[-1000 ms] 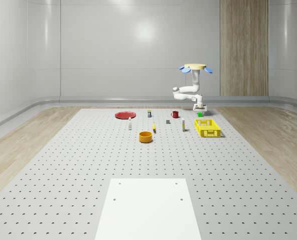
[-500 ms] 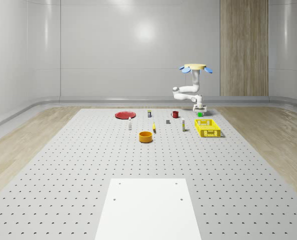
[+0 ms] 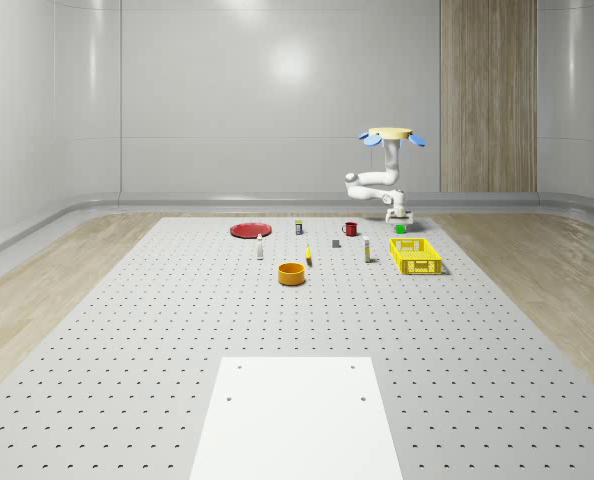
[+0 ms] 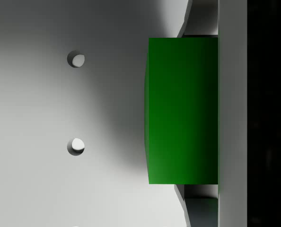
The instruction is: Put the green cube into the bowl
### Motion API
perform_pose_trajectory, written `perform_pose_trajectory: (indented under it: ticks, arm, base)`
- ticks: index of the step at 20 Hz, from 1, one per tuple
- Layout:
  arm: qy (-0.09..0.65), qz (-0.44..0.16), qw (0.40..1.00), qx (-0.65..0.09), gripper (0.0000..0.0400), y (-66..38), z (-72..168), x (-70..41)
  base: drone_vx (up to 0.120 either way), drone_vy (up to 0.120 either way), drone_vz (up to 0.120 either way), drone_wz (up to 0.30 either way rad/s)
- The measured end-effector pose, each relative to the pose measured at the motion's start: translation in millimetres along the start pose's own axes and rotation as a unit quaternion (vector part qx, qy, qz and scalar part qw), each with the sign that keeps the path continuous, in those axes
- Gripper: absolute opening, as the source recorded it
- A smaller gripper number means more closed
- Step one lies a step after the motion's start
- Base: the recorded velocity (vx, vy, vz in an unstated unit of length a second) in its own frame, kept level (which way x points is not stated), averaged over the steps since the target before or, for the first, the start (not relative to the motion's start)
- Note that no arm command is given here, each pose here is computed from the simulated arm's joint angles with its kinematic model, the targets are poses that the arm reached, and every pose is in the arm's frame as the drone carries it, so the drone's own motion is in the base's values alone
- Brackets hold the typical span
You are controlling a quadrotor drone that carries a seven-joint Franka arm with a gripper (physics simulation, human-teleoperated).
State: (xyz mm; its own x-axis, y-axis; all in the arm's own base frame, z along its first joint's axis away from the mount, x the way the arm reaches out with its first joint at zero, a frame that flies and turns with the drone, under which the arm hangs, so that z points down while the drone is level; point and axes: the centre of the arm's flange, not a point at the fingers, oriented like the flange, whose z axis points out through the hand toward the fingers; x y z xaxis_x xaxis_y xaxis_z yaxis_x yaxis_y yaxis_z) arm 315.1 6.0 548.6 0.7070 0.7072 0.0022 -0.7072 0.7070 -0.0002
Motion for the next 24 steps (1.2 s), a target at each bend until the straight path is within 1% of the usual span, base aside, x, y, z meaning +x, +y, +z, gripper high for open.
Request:
perform_pose_trajectory:
  ticks: [5,8,13,15,24]
  arm:
    - [0.001,0.000,1.000,0.000,0.0270,0.2,-1.1,-0.1]
    - [0.000,0.001,1.000,0.000,0.0259,0.3,-8.8,-0.2]
    - [-0.001,-0.005,1.000,0.001,0.0253,0.3,-26.5,-0.3]
    - [-0.001,-0.009,1.000,0.001,0.0252,0.3,-31.1,-0.3]
    - [-0.001,-0.013,1.000,0.001,0.0252,0.4,-38.8,-0.2]
  base:
    - [0.000,0.000,0.000,0.000]
    - [0.000,0.000,0.000,0.000]
    - [0.000,0.000,0.120,0.000]
    - [0.040,-0.100,0.120,0.000]
    - [0.120,-0.120,0.120,0.000]
